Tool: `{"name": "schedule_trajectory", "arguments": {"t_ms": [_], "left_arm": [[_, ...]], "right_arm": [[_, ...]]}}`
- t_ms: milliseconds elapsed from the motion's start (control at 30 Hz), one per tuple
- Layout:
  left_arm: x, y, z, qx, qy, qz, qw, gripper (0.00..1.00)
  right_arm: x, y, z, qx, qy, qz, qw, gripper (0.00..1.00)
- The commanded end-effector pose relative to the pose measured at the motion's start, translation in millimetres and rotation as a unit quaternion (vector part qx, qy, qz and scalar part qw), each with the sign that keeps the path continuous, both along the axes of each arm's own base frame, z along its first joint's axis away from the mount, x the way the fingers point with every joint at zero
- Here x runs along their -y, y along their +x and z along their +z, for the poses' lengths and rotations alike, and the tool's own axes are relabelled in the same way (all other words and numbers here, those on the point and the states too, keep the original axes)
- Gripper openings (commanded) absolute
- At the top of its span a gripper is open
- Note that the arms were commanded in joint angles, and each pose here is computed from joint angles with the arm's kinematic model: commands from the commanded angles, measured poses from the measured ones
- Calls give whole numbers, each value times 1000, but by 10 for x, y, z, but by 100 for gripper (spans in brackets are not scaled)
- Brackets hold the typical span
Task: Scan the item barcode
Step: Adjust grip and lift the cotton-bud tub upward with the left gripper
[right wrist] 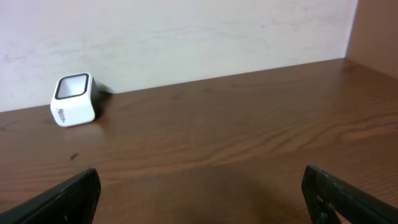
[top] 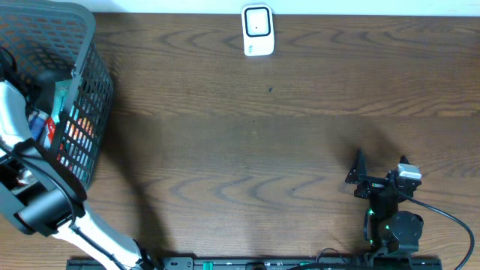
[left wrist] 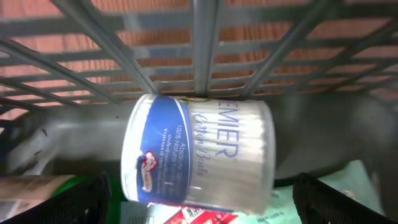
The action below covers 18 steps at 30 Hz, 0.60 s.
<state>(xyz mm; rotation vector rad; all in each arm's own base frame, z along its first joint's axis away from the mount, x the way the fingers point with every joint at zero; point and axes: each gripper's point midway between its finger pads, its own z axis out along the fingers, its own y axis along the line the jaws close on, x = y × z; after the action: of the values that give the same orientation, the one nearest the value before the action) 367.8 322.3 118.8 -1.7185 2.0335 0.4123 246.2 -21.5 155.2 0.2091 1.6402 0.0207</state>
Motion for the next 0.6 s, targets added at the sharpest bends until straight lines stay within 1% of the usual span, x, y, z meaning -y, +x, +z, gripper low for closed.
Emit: {"name": "schedule_trajectory", "arguments": {"t_ms": [0,267,567], "left_arm": [[4,32,119,14,2,1,1000,93],[18,-2,-213,-14,-17,3,1000,93],[11,-5,-486,-35,-31,4,999,93]], "right_arm": [[-3,0,-11,-3,-7,1,1000,99],[-3,0,-11,-3,-7,1,1000,99],[-3,0,-11,-3,-7,1,1000,99]]}}
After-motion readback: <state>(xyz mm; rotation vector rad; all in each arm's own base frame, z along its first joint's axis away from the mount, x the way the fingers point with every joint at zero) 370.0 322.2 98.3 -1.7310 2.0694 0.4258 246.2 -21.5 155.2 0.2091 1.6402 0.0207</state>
